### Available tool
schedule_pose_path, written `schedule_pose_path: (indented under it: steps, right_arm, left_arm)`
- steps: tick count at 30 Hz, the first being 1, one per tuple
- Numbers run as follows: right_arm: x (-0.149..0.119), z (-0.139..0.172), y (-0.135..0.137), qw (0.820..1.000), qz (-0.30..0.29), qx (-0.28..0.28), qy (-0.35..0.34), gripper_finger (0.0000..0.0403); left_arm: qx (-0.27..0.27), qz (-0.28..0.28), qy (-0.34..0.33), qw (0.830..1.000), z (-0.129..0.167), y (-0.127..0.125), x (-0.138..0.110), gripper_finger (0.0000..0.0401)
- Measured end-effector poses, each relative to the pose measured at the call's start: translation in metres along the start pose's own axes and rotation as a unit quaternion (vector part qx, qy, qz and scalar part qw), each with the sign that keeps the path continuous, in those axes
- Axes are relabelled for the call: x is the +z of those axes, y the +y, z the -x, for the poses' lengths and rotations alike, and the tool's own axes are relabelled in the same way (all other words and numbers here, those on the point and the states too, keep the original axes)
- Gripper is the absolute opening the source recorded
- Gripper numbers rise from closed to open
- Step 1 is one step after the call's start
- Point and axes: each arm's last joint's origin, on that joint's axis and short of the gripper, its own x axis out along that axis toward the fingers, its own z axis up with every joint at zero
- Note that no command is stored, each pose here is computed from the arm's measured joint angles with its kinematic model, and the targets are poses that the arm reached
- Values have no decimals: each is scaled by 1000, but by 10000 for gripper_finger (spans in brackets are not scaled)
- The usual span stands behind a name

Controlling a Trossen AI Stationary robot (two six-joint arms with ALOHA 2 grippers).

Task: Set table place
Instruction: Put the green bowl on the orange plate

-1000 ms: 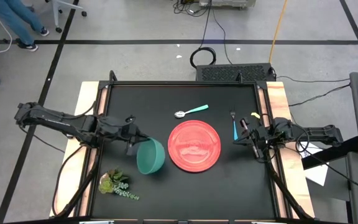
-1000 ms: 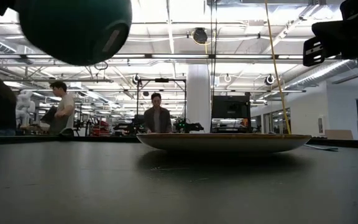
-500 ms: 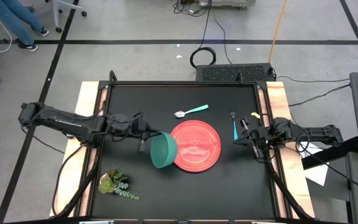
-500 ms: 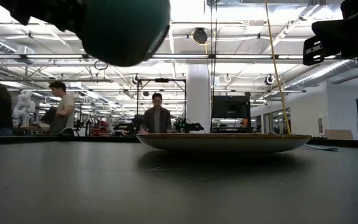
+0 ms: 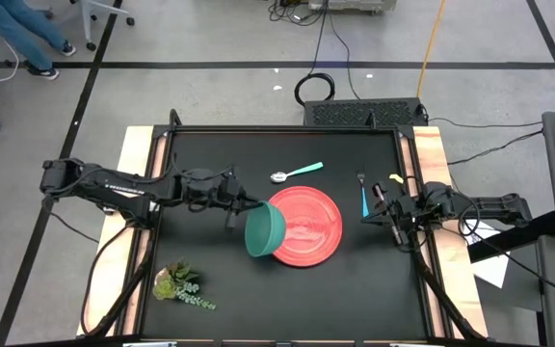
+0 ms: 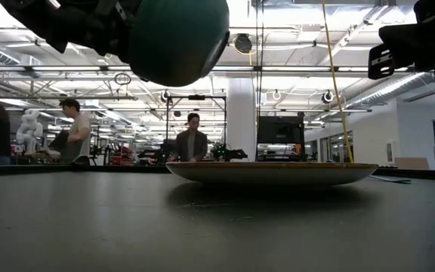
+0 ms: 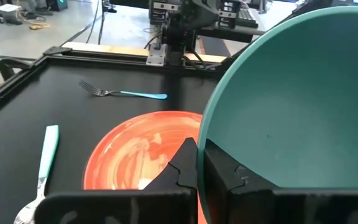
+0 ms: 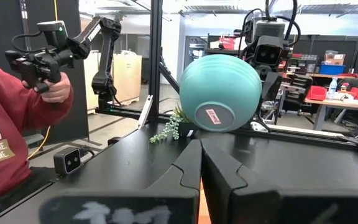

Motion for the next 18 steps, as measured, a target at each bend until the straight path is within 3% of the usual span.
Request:
schedule_pose_path:
  steps: [8,12,18]
  right_arm:
    - [0,0,0,1000,0,0,0,0]
    - [0,0,0,1000,0,0,0,0]
    - [0,0,0,1000,0,0,0,0]
  left_arm:
    - [4,17,-9,1000,0,3,3,6]
    - [21,36,-6,999,0,12,18,5]
    - [33,43,50,997,-9,23,45,5]
